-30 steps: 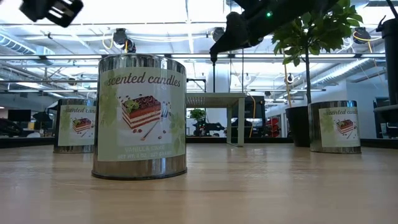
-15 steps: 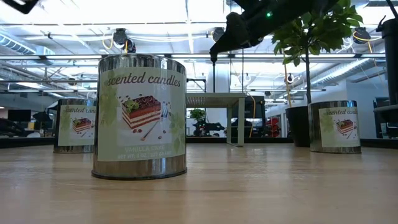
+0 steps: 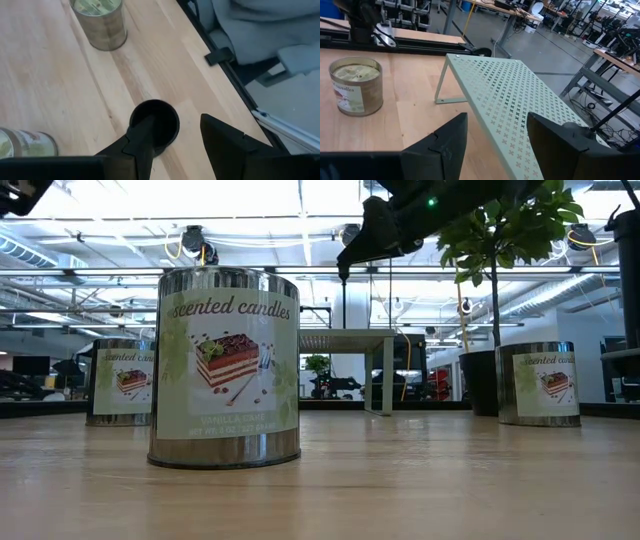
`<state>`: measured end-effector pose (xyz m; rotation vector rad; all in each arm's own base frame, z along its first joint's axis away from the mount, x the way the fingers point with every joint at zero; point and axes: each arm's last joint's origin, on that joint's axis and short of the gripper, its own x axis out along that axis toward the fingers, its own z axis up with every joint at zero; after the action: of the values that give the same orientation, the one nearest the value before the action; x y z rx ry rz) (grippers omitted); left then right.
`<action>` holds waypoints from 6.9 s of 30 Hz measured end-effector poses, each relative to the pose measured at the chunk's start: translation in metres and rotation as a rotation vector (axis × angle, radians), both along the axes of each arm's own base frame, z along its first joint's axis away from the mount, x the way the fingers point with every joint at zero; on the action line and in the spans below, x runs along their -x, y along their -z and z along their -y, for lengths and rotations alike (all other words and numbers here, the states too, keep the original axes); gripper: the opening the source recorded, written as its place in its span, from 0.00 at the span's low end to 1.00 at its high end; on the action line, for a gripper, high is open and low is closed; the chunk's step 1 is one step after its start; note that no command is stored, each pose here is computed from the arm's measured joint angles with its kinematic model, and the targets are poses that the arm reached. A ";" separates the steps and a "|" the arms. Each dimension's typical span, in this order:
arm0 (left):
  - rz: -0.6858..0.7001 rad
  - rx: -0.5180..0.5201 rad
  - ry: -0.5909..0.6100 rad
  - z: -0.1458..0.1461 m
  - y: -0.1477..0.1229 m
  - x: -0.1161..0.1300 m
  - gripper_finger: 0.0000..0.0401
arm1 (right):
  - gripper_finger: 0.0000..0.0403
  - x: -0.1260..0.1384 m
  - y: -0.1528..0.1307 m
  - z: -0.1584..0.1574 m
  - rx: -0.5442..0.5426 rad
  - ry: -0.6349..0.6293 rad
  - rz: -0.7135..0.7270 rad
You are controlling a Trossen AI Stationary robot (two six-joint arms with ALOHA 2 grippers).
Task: Pick & Place candle stick holders
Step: Put the left candle holder on the shelf
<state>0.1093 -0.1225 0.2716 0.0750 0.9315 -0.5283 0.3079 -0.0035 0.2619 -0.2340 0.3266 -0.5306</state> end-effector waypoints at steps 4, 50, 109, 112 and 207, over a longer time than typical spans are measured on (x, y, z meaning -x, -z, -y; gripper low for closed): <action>0.049 0.021 0.031 0.004 -0.002 -0.001 0.41 | 0.49 0.000 -0.001 0.000 0.001 -0.001 0.015; 0.045 0.000 -0.135 -0.002 0.056 0.002 0.41 | 0.49 -0.005 -0.008 -0.006 -0.040 -0.232 0.082; 0.763 0.023 -0.692 -0.071 0.044 -0.070 0.24 | 0.49 0.018 0.037 -0.019 -0.525 -0.032 -0.219; 0.763 0.023 -0.692 -0.071 0.044 -0.070 0.25 | 0.49 0.024 0.043 -0.023 -0.589 0.026 -0.274; 0.790 0.024 -0.700 -0.072 0.041 -0.070 0.24 | 0.03 -0.005 0.034 -0.012 -0.402 -0.629 0.209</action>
<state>0.1795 -0.0509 0.2301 -0.0651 0.1374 0.1562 0.3133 0.0080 0.2278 0.1131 0.1364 0.1369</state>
